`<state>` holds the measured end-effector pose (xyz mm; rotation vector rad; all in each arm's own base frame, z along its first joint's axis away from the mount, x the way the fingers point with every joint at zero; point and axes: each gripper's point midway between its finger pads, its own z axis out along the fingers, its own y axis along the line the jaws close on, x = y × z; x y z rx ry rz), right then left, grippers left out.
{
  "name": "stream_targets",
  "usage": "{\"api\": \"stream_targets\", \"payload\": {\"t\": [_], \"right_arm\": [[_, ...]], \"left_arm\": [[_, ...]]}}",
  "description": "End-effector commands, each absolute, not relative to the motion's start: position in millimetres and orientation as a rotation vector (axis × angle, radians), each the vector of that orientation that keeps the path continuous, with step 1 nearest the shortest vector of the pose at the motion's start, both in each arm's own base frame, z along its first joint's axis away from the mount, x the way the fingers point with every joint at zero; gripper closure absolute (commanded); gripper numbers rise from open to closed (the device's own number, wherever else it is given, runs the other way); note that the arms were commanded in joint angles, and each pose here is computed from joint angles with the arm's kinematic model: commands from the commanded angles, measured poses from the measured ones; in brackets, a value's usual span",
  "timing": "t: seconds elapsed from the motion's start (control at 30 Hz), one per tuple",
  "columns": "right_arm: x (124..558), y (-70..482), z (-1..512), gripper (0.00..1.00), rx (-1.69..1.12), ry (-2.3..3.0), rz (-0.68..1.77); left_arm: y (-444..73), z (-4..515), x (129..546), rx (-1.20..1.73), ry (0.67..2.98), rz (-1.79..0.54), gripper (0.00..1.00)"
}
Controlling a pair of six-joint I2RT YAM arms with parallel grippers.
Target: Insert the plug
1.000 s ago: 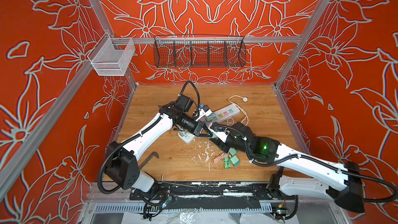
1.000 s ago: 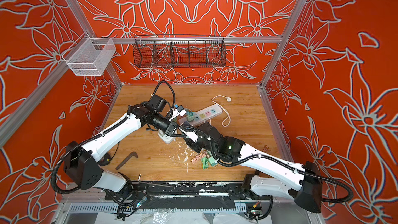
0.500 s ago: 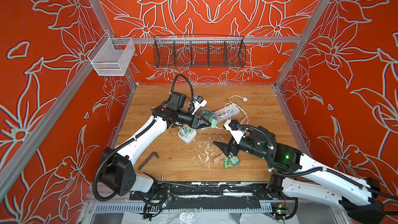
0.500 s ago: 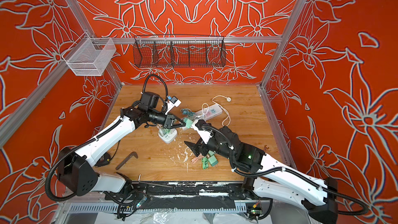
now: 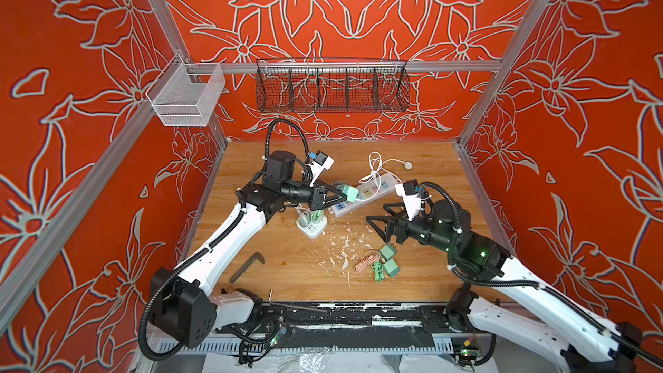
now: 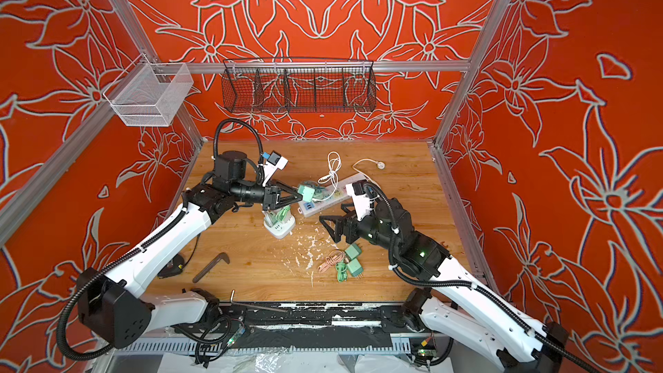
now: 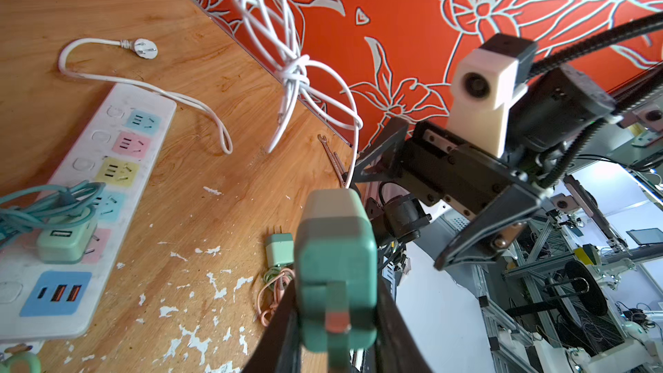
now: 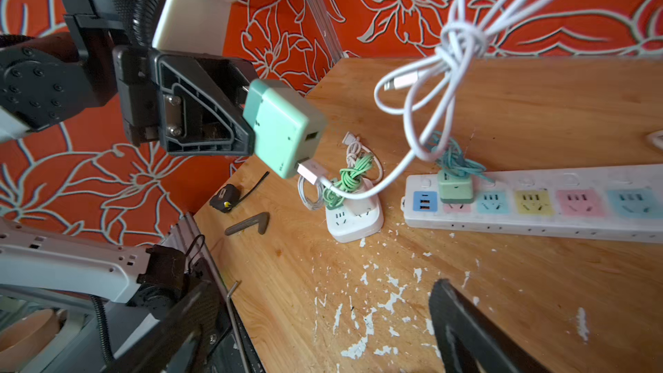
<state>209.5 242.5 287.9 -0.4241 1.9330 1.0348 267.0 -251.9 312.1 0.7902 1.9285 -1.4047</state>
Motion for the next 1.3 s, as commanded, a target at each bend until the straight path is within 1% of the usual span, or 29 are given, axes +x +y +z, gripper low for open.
{"api": "stream_targets", "payload": {"t": [0.0,0.1,0.37,0.47,0.67,0.97,1.1,1.27], "right_arm": [[205.3,258.8,303.2,0.06,-0.409,1.893,1.285],[207.8,265.5,313.6,0.06,-0.406,1.828,1.393],[208.8,276.5,333.2,0.09,-0.481,1.745,1.45],[209.4,282.3,340.9,0.12,-0.51,1.725,1.479],[210.5,290.9,354.5,0.23,-0.537,1.665,1.543],[210.2,296.4,363.2,0.42,-0.556,1.621,1.594],[211.4,298.7,361.7,0.47,-0.554,1.632,1.609],[212.8,300.2,358.5,0.48,-0.549,1.646,1.612]], "left_arm": [[-249.3,329.8,255.3,0.841,1.829,-1.457,1.0],[-247.8,334.5,249.6,0.859,1.796,-1.487,1.0],[-248.4,340.7,234.8,0.931,1.759,-1.575,1.0],[-248.3,344.0,229.9,0.953,1.739,-1.594,1.0],[-248.0,346.2,222.8,0.985,1.713,-1.628,1.0],[-247.8,345.9,219.0,0.998,1.712,-1.643,1.0],[-248.0,346.0,219.5,0.997,1.712,-1.642,1.0],[-248.3,345.9,219.5,0.997,1.712,-1.641,1.0]]}}
